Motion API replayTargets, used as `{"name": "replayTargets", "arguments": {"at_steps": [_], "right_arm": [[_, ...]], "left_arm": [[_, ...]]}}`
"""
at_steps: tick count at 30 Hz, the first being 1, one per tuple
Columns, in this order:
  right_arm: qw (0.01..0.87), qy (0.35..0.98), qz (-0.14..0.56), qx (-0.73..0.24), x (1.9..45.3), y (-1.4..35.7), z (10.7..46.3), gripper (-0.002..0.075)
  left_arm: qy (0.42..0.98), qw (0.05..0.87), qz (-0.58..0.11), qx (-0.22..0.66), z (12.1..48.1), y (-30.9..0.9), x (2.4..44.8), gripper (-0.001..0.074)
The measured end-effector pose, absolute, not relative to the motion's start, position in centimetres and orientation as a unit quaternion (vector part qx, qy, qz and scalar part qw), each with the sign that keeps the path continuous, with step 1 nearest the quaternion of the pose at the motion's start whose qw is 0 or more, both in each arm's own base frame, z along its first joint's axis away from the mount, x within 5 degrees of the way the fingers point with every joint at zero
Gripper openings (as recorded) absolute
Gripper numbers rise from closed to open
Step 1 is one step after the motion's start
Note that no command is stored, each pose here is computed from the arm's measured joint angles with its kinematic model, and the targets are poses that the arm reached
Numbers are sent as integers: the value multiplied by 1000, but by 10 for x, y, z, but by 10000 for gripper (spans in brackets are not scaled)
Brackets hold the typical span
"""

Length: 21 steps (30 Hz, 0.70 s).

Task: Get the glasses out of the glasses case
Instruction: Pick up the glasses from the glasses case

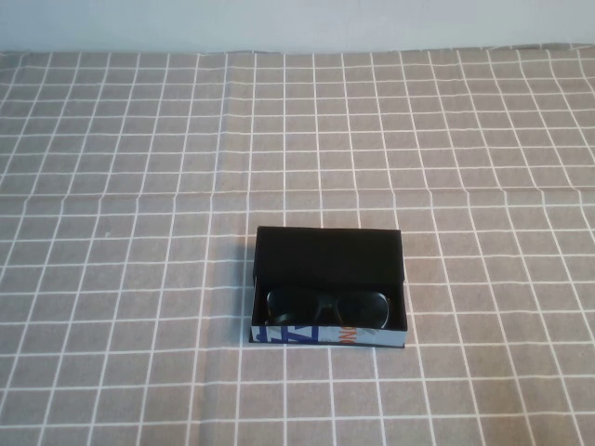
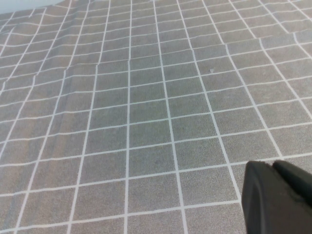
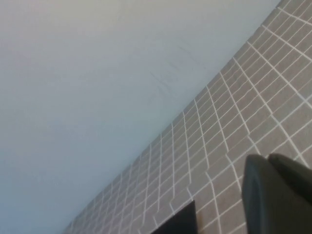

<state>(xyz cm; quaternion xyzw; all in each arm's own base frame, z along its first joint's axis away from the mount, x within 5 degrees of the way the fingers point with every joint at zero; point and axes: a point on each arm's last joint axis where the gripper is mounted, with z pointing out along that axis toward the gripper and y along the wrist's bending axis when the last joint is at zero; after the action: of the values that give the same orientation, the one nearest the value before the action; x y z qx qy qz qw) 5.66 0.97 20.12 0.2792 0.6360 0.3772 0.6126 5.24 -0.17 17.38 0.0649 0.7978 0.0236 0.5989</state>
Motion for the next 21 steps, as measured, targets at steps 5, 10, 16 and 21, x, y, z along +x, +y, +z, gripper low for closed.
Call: {"name": "replayTargets", "arguments": {"at_steps": [5, 10, 16, 21], "right_arm": [[613, 684, 338, 204, 56, 17, 197, -20], [577, 745, 308, 131, 62, 26, 218, -20], [549, 803, 230, -28, 88, 37, 275, -20], [533, 802, 173, -206, 122, 50, 330, -20]], "left_arm": [[798, 599, 24, 65, 174, -2, 52, -4], [798, 599, 24, 65, 174, -2, 52, -4], [798, 599, 24, 65, 174, -2, 52, -4], [798, 599, 24, 65, 174, -2, 52, -4]]}}
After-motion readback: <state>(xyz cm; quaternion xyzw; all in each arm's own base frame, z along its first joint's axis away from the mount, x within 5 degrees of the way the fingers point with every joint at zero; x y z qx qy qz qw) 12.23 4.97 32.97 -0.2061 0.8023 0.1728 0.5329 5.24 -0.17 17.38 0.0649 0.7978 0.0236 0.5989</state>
